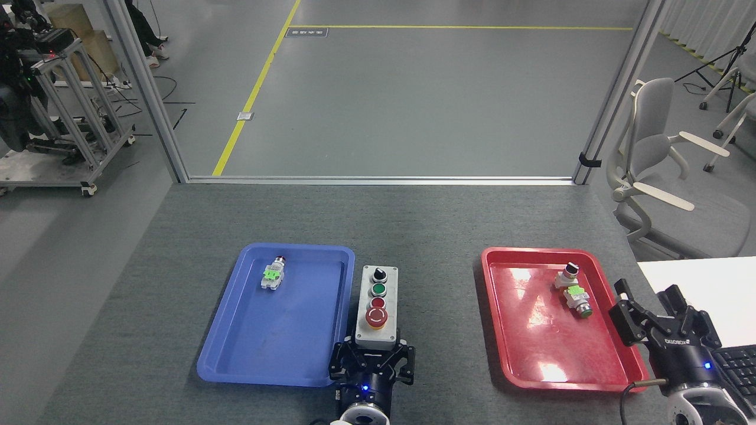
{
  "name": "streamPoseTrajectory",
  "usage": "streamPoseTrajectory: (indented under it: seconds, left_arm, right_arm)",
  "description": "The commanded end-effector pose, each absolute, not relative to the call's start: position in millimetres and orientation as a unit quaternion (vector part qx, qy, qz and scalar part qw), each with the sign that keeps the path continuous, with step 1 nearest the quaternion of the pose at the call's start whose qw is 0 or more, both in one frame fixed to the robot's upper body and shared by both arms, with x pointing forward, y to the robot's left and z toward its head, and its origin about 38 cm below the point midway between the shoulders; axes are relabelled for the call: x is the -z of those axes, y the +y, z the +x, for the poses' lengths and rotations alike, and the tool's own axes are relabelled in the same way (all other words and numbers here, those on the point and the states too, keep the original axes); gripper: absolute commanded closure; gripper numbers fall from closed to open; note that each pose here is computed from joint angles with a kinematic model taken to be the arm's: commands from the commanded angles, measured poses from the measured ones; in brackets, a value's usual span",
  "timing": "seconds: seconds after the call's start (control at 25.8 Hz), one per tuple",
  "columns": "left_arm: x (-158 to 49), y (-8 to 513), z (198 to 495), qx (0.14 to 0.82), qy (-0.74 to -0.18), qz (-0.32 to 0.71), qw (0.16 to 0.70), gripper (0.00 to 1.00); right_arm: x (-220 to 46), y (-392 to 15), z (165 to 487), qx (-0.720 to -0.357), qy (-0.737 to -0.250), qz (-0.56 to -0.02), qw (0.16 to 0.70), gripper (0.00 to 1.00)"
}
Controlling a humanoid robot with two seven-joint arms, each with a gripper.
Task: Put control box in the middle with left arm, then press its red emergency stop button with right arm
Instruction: 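Set the control box down between the trays and open the left gripper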
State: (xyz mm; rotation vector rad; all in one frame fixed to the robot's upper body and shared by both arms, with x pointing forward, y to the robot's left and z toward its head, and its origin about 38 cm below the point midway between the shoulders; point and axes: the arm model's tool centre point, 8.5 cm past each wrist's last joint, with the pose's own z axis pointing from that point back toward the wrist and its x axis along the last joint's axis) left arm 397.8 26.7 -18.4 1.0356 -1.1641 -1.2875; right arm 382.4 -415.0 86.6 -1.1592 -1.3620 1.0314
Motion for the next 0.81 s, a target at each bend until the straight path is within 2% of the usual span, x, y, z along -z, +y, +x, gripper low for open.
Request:
streamPoseTrajectory:
  seconds: [0.0, 0.19, 0.66, 0.7, 0.74, 0.77]
  left_arm:
    - [23, 28, 396, 0.537, -0.483, 0.429, 0.543, 1.00]
    - [39, 22, 383, 0.574, -0.475, 0.424, 0.516, 1.00]
    - [42, 24, 382, 0.577, -0.475, 0.421, 0.514, 0.98]
    - [41, 24, 383, 0.576, -0.475, 0.422, 0.515, 0.81]
    - [42, 25, 382, 0.576, -0.472, 0.422, 0.516, 0.54]
    - [42, 25, 382, 0.575, -0.472, 0.424, 0.517, 0.42]
  right_arm:
    - [-86, -414, 382, -0.430, -0.567, -0.480, 0.513, 0.00]
    - [-85, -414, 381, -0.430, -0.566, -0.480, 0.514, 0.00]
    - [-84, -415, 381, -0.430, -0.565, -0.480, 0.515, 0.00]
    - [-83, -415, 380, -0.430, -0.564, -0.480, 0.516, 0.00]
    - [-83, -415, 380, -0.429, -0.564, -0.480, 0.517, 0.00]
    - [-82, -416, 380, -0.429, -0.563, -0.480, 0.519, 0.00]
